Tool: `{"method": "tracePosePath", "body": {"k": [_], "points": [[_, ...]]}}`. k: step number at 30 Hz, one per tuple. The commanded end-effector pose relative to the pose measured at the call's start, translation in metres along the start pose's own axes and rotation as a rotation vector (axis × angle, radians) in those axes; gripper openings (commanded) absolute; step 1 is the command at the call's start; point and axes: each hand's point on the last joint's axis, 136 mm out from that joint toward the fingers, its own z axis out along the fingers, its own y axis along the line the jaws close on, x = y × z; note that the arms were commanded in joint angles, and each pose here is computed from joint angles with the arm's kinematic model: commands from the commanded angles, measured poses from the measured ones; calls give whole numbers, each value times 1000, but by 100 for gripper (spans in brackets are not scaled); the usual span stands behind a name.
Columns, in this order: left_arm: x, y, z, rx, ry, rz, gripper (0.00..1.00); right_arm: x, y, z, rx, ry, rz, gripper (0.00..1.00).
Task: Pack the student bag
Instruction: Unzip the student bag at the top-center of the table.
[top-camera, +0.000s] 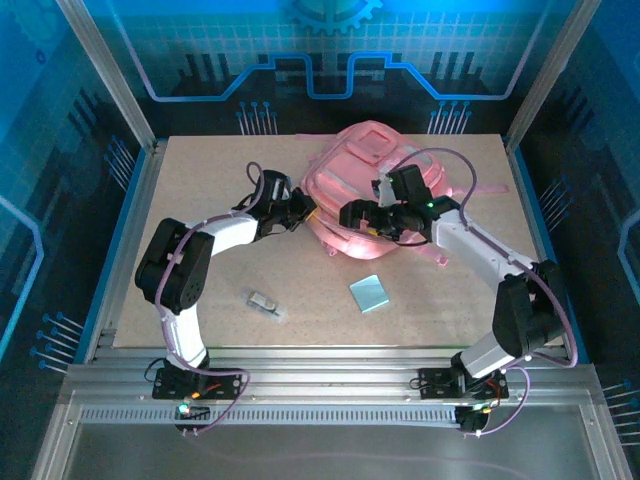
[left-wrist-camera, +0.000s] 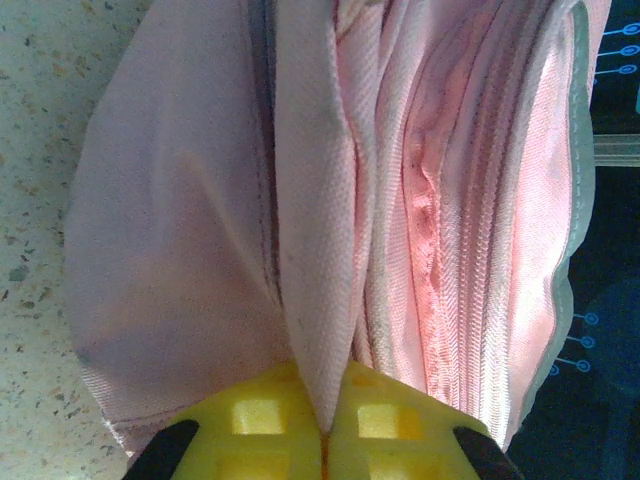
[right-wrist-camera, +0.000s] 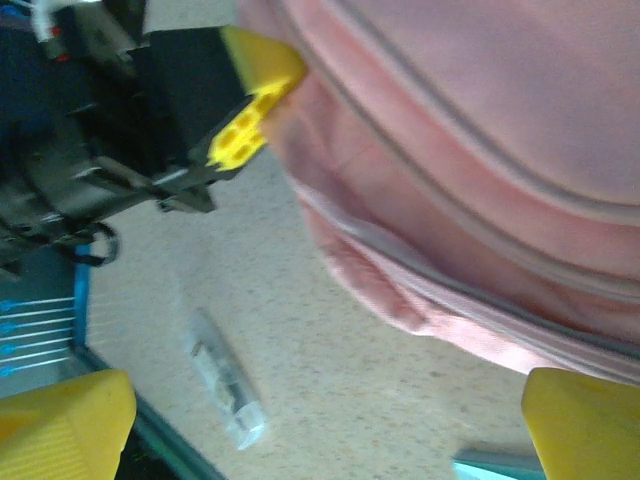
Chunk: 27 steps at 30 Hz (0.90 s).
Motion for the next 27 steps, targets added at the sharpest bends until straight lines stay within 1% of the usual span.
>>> {"method": "tracePosePath", "body": {"k": [1, 3, 5, 10, 15, 18, 22, 25, 27], "points": [[-4, -45, -10, 132, -14, 55, 0, -26, -30, -26, 206, -107, -95, 100], [-4, -45, -11, 127, -17, 60, 0, -37, -48, -27, 280, -116, -137, 100], [-5, -44, -12, 120, -19, 69, 0, -48, -59, -25, 296, -123, -149, 100], [-3, -41, -12, 105, -11, 68, 0, -71, -69, -8, 262, -140, -176, 100], [-1, -35, -10, 95, -8, 63, 0, -75, -72, 21, 213, -104, -181, 100], [-1, -34, -9, 95, -8, 58, 0, -69, -68, 36, 155, -69, -173, 100], [-2, -34, -8, 98, -10, 53, 0, -50, -55, 39, 107, -17, -159, 100], [-4, -34, -5, 105, -15, 46, 0, -24, -42, 34, 69, 28, -117, 100], [-6, -36, -3, 116, -22, 38, 0, -4, -26, 34, -1, 52, -75, 100]]}}
